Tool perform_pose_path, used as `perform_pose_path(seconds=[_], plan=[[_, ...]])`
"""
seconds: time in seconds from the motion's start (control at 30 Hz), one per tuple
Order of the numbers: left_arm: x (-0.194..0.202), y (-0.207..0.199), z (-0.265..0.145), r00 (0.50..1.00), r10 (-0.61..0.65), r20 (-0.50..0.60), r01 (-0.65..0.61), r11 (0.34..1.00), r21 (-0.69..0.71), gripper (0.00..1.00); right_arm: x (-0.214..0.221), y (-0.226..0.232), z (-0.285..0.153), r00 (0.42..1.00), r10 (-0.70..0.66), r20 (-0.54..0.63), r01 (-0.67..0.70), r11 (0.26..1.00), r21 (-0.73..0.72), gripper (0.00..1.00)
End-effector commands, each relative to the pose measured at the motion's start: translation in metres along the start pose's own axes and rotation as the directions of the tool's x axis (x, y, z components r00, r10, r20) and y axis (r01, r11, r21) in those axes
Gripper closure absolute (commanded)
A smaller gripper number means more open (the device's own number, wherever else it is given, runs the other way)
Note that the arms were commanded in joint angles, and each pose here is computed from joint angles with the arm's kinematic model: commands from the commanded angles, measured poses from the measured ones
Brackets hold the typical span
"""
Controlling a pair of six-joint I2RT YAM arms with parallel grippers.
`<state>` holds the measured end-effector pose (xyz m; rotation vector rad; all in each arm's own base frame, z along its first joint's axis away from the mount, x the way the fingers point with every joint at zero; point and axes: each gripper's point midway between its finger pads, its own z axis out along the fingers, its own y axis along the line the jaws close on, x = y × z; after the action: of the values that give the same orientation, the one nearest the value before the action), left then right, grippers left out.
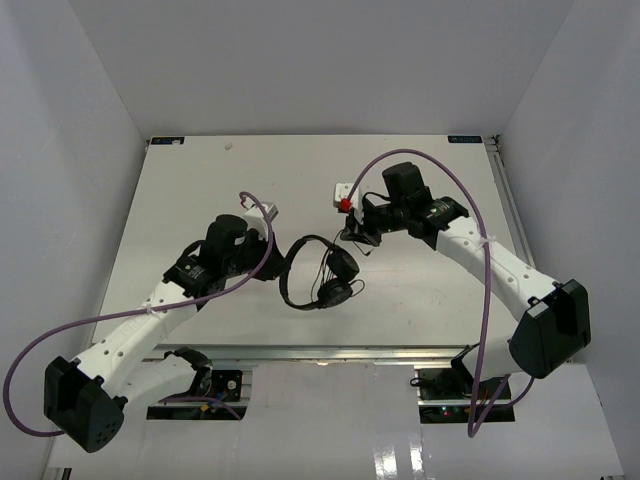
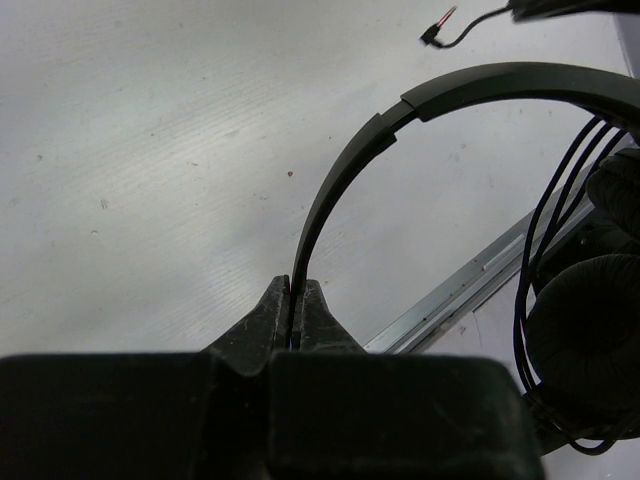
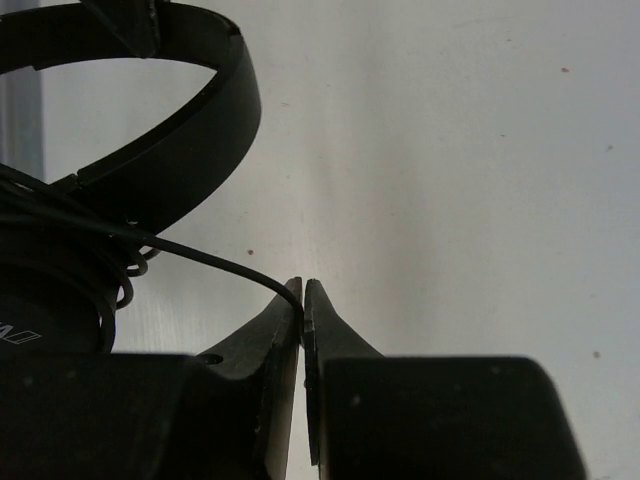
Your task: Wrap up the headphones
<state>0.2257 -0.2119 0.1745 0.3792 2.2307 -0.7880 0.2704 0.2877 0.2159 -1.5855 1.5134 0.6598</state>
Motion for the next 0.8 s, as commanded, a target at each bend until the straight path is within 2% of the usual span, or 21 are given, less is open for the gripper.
perform_pose_path(seconds=[0.0,0.4,0.63,0.77], plan=[[-0.044,-0.036,-0.02,0.992,-0.003,0.129,-0.012,0.993,0.117,1.0,-0.019,0.024,-0.001,0.978,0.138,0.154,-0.112,0.98,-0.166,0.9],[-0.077,-0.023,-0.036,0.967,-0.031,0.252,0.034,0.999,-0.008,1.0,-0.021,0.041,-0.002,0.9,0.344,0.267,-0.235,0.9,-0.367,0.89],[-0.085,-0.03,-0.039,0.97,-0.03,0.242,0.029,1.0,0.007,1.0,-0.028,0.044,-0.004,0.87,0.402,0.286,-0.252,0.86,-0.443,0.9],[-0.099,-0.038,-0.044,0.965,-0.041,0.259,0.036,0.999,0.025,1.0,-0.028,0.045,-0.002,0.858,0.422,0.291,-0.26,0.848,-0.462,0.86]])
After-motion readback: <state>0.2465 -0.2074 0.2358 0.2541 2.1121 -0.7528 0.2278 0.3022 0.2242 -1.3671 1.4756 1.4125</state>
